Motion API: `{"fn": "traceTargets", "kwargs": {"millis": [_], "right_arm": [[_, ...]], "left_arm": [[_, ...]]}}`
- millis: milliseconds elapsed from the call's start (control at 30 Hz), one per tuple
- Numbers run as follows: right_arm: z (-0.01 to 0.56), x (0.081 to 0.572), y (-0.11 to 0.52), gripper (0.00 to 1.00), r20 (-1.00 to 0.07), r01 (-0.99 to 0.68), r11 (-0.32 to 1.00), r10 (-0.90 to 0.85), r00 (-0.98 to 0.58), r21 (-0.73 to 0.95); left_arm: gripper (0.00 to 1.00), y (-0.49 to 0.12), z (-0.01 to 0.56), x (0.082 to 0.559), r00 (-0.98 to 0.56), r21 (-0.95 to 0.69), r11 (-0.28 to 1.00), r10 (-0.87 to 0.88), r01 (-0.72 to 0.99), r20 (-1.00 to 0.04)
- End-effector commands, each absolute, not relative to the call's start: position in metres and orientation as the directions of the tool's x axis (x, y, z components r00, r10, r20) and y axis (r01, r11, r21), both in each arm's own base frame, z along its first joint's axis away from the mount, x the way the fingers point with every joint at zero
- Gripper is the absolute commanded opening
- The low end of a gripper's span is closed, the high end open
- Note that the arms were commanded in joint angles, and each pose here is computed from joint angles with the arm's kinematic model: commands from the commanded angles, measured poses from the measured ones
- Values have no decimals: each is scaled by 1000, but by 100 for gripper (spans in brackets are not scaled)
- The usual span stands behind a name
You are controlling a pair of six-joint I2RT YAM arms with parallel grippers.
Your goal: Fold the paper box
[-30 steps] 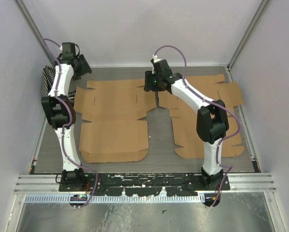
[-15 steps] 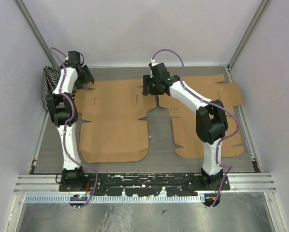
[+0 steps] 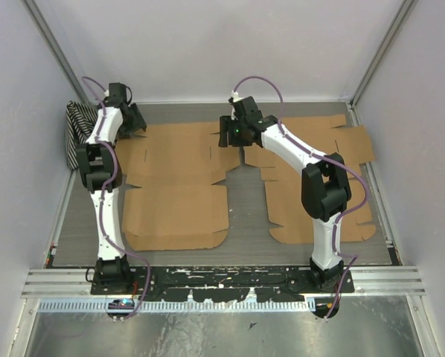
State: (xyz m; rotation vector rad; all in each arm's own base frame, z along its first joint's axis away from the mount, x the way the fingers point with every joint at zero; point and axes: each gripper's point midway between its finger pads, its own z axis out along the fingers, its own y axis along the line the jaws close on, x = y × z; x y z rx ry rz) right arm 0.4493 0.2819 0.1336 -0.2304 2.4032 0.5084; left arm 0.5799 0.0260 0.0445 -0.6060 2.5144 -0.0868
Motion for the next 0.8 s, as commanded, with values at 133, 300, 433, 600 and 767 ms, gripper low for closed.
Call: {"fn": "traceTargets", "kwargs": {"millis": [133, 300, 433, 600, 767], "right_arm": [[146, 455, 295, 64, -670, -342, 884, -44, -741, 320], [144, 456, 298, 62, -666, -345, 879, -43, -745, 329], [145, 458, 298, 60, -669, -343, 881, -41, -742, 326], [144, 468, 295, 53, -671, -314, 901, -35, -741, 299], [148, 480, 289, 46, -679, -268, 926, -18, -734, 265]], "left_arm": [[70, 26, 49, 611, -687, -243, 896, -442, -372, -577], [60, 18, 40, 614, -685, -287, 887, -462, -362, -563], [42, 13, 40, 610, -690, -308, 884, -468, -352, -553], [19, 6, 51, 600, -692, -338, 881, -470, -330, -548], [0, 3, 66, 585, -699, -346, 882, -466, -320, -543]]}}
